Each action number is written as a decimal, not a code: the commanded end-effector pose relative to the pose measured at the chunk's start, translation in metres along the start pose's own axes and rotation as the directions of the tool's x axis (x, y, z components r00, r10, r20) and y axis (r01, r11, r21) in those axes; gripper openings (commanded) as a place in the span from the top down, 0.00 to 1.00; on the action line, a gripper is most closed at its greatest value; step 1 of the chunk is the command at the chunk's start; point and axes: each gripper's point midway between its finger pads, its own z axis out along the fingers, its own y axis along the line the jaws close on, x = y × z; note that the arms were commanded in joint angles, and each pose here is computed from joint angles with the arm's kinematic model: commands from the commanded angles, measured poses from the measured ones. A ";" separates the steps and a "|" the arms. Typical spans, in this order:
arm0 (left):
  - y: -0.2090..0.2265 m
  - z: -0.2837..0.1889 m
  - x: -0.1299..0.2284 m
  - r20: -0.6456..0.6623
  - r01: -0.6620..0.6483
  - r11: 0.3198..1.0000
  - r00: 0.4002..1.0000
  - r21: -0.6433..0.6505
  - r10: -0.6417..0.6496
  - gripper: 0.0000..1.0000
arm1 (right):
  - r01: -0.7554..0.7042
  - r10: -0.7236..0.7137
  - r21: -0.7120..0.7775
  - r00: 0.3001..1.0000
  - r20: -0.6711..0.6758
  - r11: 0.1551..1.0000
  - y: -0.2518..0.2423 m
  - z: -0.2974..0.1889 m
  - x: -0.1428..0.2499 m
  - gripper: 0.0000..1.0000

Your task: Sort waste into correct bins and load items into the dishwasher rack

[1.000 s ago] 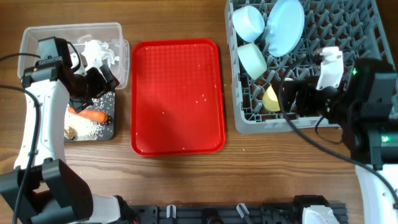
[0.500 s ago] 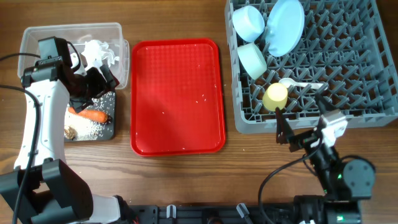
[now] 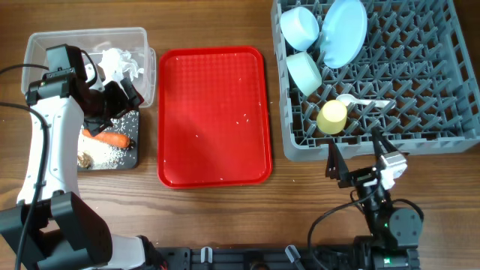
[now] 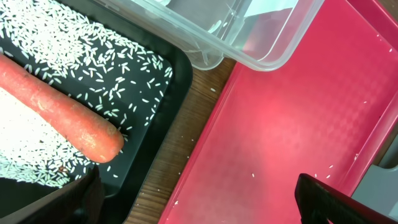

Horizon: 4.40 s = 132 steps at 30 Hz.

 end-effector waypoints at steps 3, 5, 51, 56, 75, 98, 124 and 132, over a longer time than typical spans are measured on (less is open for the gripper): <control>-0.003 -0.006 -0.005 0.019 -0.001 1.000 1.000 0.008 0.001 0.00 | 0.076 -0.077 -0.013 0.990 -0.121 0.997 0.001 -0.002 0.031 0.00; -0.003 -0.006 -0.005 0.019 -0.001 1.000 1.000 0.008 0.001 0.00 | 0.082 -0.083 -0.014 0.989 -0.119 0.997 0.001 -0.002 0.030 0.00; -0.057 -0.156 0.050 0.787 -0.380 0.914 0.603 0.138 0.132 0.00 | 0.082 -0.083 -0.013 0.989 -0.119 0.997 0.001 -0.002 0.030 0.00; -0.039 -0.143 0.074 0.862 -0.417 0.896 0.499 0.150 0.088 0.00 | 0.082 -0.083 -0.013 0.989 -0.119 0.997 0.001 -0.002 0.030 0.00; -0.020 -0.107 0.097 0.962 -0.494 0.852 0.268 0.173 -0.040 0.00 | 0.082 -0.083 -0.013 0.989 -0.119 0.997 0.001 -0.002 0.030 0.00; 0.000 -0.051 0.104 0.911 -0.420 0.894 0.411 0.157 0.033 0.00 | 0.082 -0.083 -0.013 0.989 -0.119 0.997 0.001 -0.002 0.030 0.00; 0.000 -0.051 0.104 0.910 -0.419 0.894 0.412 0.157 0.034 0.00 | 0.082 -0.083 -0.013 0.989 -0.119 0.997 0.001 -0.002 0.030 0.00; 0.000 -0.051 0.104 0.910 -0.419 0.894 0.412 0.157 0.034 0.00 | 0.082 -0.083 -0.013 0.989 -0.119 0.997 0.001 -0.002 0.030 0.00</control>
